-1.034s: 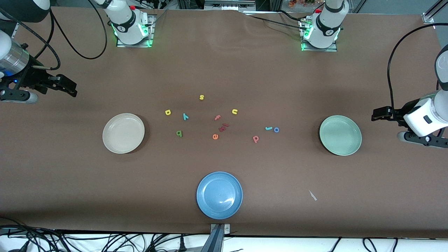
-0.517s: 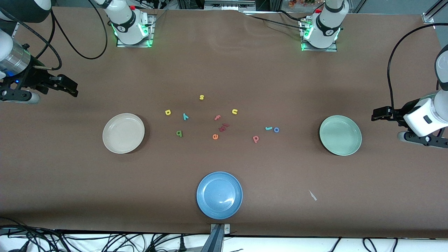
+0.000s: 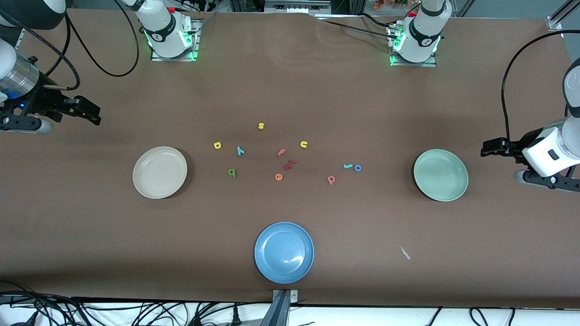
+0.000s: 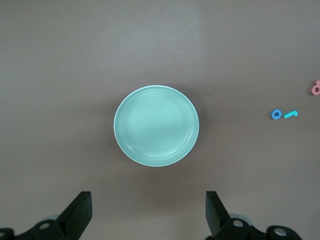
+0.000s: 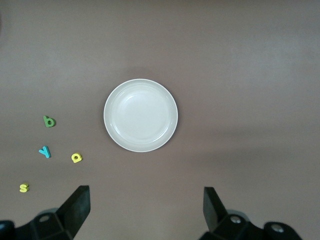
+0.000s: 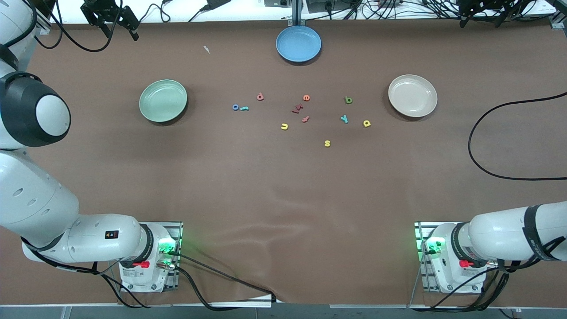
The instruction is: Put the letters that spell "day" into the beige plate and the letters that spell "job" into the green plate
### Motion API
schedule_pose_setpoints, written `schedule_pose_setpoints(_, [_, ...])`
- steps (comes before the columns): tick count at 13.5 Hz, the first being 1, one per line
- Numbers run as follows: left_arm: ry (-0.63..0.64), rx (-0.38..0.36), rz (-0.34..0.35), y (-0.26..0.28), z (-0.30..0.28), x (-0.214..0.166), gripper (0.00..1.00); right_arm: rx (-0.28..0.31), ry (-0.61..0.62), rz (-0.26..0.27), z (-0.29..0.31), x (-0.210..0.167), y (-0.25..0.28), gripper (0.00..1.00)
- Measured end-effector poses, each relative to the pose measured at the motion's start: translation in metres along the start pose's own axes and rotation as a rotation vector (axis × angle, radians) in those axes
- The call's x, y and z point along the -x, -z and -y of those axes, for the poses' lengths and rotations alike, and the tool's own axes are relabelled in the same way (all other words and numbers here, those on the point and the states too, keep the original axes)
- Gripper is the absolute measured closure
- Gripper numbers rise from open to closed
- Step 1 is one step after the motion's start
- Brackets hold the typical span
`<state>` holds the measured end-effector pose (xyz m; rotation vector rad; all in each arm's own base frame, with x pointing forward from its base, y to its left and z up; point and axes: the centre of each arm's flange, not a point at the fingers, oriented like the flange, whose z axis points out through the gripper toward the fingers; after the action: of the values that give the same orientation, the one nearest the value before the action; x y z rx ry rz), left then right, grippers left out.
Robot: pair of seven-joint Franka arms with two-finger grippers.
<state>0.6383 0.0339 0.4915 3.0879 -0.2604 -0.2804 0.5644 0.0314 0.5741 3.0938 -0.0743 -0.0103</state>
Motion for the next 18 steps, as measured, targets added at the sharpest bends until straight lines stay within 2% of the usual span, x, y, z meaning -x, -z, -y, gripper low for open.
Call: schedule_pose_setpoints(18, [0.001,0.001,0.006,-0.0037,0.0004,-0.0016,0.00,0.000,0.004,0.005,0.0000,-0.0007,-0.0020,0.00])
